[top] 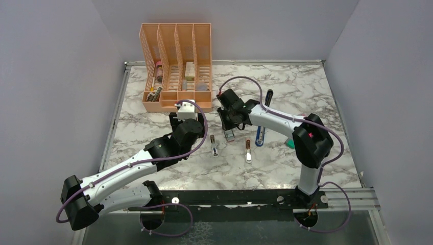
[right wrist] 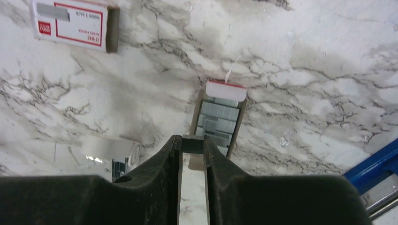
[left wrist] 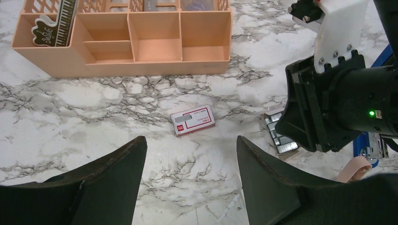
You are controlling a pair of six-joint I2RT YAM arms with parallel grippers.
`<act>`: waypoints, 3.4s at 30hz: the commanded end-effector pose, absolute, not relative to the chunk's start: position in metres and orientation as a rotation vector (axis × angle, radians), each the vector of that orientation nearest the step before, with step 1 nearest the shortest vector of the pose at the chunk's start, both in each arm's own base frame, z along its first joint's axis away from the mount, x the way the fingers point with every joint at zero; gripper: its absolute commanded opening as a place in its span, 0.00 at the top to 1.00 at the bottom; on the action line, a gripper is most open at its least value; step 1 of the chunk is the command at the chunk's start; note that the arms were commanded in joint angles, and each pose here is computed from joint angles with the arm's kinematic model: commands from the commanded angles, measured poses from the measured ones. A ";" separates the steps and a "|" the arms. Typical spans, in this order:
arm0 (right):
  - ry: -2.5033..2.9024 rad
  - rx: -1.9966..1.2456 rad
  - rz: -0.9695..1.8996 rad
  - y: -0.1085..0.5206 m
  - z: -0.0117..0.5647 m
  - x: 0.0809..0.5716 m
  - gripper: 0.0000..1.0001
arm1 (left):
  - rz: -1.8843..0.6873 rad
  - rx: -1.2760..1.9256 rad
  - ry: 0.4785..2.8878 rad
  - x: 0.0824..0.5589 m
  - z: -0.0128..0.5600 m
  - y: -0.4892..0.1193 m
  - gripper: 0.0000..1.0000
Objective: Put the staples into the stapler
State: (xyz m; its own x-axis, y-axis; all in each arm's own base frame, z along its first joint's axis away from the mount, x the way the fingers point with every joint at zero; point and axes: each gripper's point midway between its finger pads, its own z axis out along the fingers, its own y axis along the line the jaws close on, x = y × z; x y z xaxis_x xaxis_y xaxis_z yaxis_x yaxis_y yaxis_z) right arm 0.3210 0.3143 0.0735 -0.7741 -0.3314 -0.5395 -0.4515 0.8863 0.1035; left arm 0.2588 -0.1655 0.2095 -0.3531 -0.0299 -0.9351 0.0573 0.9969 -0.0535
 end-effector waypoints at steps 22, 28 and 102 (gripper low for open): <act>2.623 -0.940 0.420 0.295 0.031 0.208 0.68 | -0.170 -0.046 1.881 0.255 0.231 -0.160 0.29; 2.618 -0.867 0.437 0.299 0.037 0.211 0.55 | -0.180 -0.054 1.873 0.254 0.236 -0.158 0.29; 2.787 -0.466 0.108 0.259 0.009 0.201 0.75 | -0.172 -0.062 1.887 0.254 0.229 -0.158 0.29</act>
